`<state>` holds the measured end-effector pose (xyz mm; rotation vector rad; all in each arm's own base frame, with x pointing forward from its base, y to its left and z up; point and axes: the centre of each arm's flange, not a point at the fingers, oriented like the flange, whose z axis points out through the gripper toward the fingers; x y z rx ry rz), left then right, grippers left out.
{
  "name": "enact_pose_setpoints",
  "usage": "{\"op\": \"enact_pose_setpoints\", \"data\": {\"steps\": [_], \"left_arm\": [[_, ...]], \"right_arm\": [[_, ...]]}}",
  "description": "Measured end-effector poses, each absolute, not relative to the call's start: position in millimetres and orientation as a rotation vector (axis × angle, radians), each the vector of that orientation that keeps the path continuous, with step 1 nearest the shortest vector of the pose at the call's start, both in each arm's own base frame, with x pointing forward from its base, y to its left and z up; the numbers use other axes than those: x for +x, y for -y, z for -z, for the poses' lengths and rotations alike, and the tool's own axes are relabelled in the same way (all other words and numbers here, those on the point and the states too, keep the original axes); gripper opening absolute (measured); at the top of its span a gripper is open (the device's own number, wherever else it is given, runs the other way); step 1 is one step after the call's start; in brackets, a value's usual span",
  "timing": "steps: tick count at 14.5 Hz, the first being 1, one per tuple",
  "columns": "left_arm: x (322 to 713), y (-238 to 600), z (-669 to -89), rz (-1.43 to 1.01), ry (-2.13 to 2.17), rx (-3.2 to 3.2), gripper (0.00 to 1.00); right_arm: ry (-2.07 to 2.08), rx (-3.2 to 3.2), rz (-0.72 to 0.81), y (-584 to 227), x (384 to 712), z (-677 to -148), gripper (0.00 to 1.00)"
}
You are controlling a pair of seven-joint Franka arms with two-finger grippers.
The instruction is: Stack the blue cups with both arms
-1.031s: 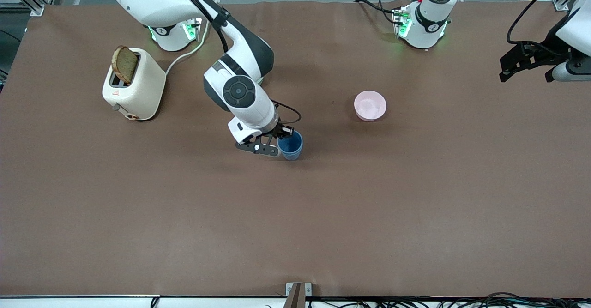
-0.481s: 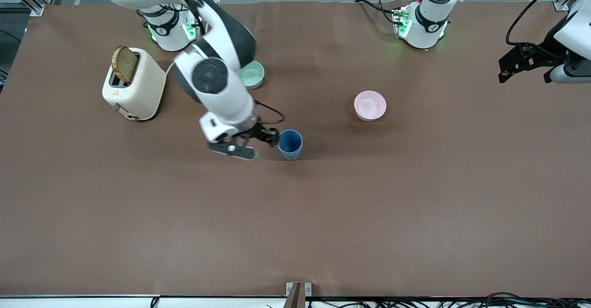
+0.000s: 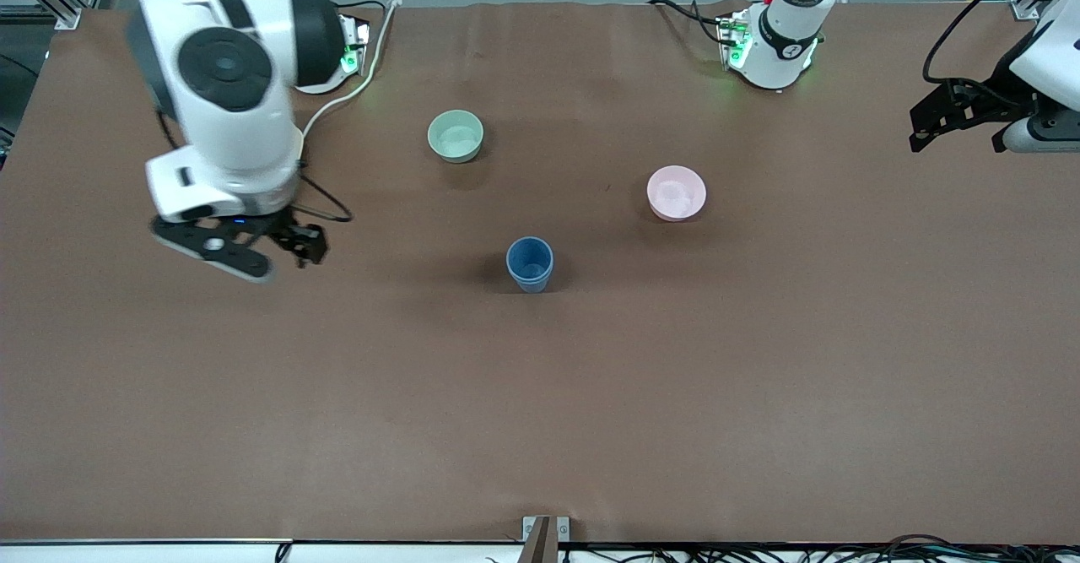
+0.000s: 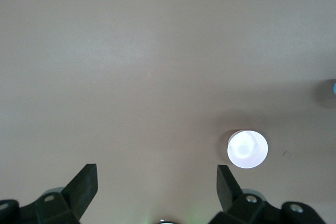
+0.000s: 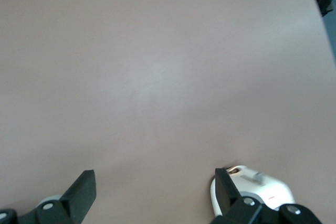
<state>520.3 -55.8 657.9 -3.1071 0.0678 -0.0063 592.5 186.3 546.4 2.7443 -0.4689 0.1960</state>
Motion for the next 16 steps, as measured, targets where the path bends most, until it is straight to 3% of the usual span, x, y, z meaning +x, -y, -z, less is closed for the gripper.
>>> {"op": "enact_pose_setpoints", "data": {"steps": [6,13,16], "left_arm": [[520.2,56.5,-657.9,0.007,-0.070,-3.107,1.00],[520.1,58.2,-657.7,0.006,-0.075,-3.107,1.00],[520.1,58.0,-658.0,0.007,-0.074,-3.107,1.00]], "right_arm": [[0.430,2.841,-0.085,-61.1,600.5,-581.6,1.00],[0.275,3.063,-0.016,86.4,566.6,-627.6,1.00],[0.244,3.080,-0.024,99.7,562.3,-631.4,1.00]]}}
